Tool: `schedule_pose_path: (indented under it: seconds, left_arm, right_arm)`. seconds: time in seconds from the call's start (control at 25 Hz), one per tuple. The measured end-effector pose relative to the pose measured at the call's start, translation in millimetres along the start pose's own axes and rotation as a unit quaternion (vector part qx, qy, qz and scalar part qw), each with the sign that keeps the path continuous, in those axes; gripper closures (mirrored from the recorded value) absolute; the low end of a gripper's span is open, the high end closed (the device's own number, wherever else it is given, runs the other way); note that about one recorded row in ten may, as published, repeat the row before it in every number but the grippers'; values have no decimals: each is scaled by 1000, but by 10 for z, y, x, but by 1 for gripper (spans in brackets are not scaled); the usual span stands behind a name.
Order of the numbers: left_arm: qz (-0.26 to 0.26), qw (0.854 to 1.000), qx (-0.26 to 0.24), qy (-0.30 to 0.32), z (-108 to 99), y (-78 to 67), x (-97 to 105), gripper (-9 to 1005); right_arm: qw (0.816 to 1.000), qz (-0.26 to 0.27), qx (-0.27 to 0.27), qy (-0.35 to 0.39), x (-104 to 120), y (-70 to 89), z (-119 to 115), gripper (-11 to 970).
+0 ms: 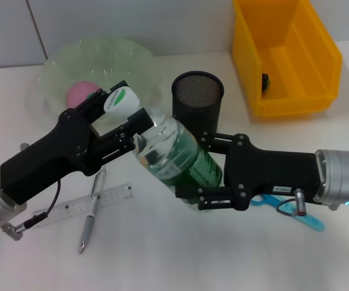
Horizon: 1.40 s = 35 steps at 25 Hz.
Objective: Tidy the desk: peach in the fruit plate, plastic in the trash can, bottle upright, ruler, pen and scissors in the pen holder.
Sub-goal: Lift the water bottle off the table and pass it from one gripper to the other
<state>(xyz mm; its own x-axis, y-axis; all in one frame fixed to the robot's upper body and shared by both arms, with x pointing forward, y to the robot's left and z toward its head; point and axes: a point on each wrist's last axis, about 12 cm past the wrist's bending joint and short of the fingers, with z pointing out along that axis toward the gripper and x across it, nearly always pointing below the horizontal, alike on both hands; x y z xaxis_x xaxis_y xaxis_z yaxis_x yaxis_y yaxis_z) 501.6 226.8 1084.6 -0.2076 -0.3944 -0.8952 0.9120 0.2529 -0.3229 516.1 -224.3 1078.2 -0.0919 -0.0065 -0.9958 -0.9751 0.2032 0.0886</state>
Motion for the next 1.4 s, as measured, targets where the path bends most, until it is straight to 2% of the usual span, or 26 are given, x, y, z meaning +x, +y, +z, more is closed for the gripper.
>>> schedule_pose_path:
  seconds: [1.04,1.28,1.4]
  left_arm:
    - [-6,1000,4,-5,18,10,-20,268]
    - [-6,1000,8,-6,29,6,-22,477]
    - [-7,1000,9,-6,29,3,-25,525]
  right_arm:
    - [1000,0,-14,-7,-8,5,78,184]
    - [1000,0,-15,-7,-10,7,78,185]
    - [1000,0,-15,-7,-11,8,78,185]
